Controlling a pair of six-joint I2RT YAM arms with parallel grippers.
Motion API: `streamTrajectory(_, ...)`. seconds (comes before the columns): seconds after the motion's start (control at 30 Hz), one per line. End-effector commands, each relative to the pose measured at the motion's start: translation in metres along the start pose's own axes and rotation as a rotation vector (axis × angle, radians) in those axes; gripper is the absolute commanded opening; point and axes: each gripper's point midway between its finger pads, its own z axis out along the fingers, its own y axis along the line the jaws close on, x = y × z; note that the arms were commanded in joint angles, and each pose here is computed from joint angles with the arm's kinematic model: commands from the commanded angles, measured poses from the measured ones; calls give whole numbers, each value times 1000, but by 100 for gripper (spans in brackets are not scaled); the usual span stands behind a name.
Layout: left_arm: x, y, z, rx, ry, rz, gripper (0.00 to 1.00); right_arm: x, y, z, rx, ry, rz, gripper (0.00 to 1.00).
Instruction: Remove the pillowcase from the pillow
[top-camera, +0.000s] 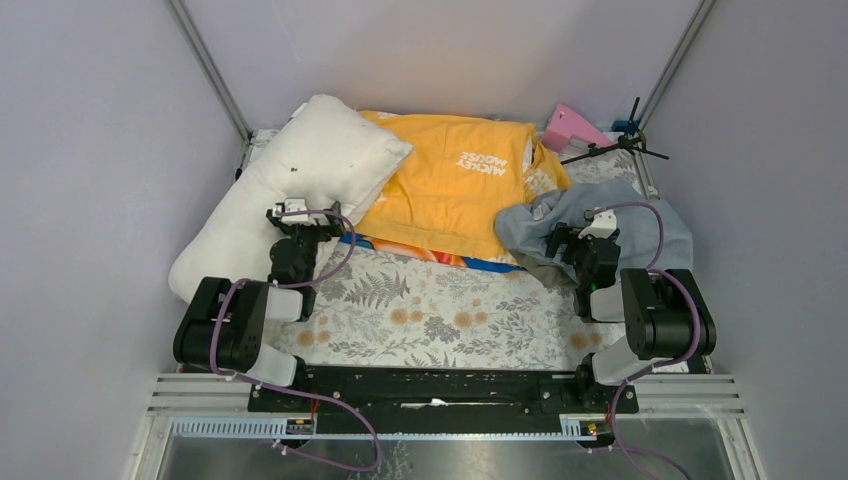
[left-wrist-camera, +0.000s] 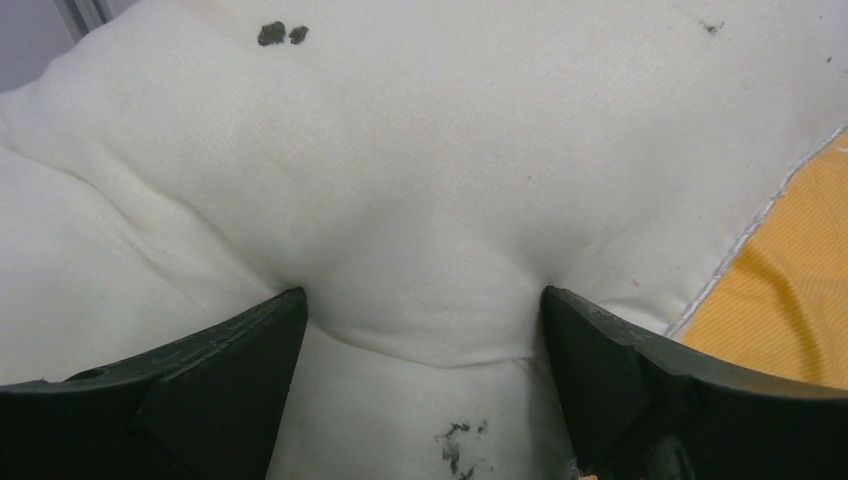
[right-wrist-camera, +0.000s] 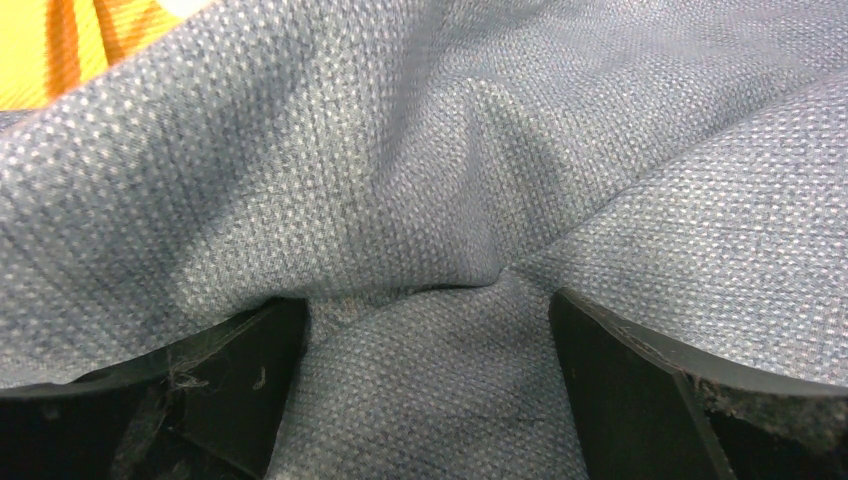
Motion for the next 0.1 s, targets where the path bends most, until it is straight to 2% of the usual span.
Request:
streamTrajectory(0.0,55,15,-17,-40,192,27,99,-19,4,4,-13,-70,-15,100)
streamTrajectory(0.07,55,16,-17,-44,192,27,99,-19,4,4,-12,-69,-16,100)
